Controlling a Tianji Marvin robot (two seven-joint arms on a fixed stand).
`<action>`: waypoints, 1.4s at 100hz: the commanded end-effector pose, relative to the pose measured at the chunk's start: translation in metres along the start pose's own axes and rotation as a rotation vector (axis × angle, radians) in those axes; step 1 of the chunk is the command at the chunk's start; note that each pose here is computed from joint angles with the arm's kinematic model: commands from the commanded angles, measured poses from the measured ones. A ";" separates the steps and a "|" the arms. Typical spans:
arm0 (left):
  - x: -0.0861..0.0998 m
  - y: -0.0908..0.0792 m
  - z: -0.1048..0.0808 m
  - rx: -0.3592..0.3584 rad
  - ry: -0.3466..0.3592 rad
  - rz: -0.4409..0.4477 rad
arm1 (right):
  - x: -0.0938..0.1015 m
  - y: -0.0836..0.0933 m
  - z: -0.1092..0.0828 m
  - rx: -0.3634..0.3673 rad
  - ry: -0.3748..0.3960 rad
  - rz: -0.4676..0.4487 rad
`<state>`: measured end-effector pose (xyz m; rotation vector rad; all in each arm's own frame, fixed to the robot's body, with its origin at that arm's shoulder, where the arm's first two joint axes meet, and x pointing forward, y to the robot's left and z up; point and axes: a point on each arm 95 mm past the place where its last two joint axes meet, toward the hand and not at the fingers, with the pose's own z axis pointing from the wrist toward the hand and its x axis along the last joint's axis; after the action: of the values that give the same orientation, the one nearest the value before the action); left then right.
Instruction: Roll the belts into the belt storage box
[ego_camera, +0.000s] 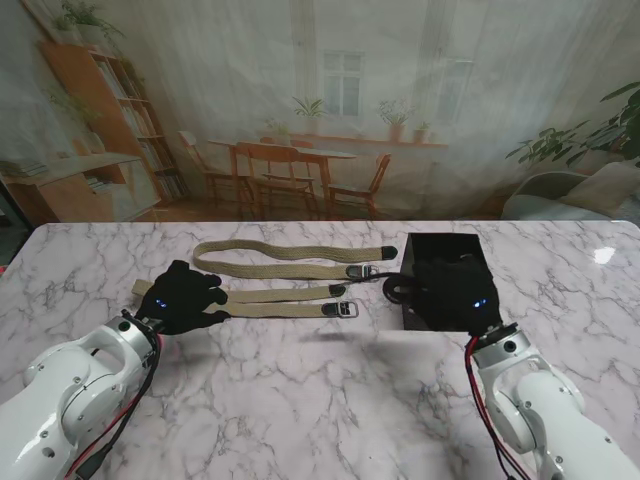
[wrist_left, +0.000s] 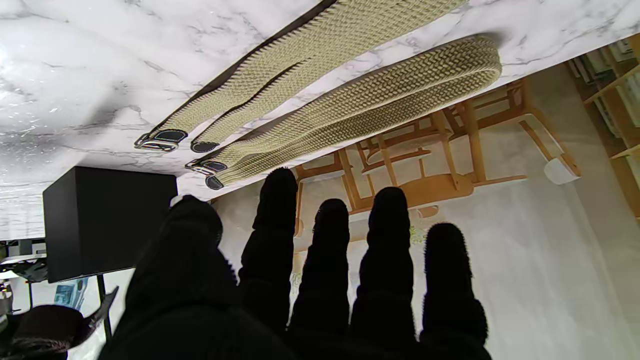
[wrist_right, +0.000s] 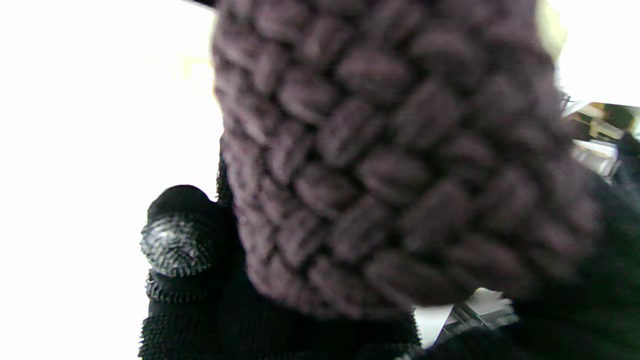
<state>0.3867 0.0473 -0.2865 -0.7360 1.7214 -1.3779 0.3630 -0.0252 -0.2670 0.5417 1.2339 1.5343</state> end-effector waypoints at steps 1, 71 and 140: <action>0.000 0.004 0.001 -0.017 -0.011 -0.006 | -0.025 0.011 0.011 -0.035 -0.022 -0.057; 0.004 0.013 -0.003 -0.011 -0.050 -0.017 | -0.123 0.014 0.009 0.038 0.079 -0.374; 0.003 0.014 -0.004 -0.015 -0.052 -0.017 | -0.125 -0.009 0.049 0.131 0.317 -0.452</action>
<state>0.3828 0.0501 -0.2978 -0.7768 1.6785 -1.3584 0.4482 -0.1213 -0.2252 0.0852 1.5720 1.1818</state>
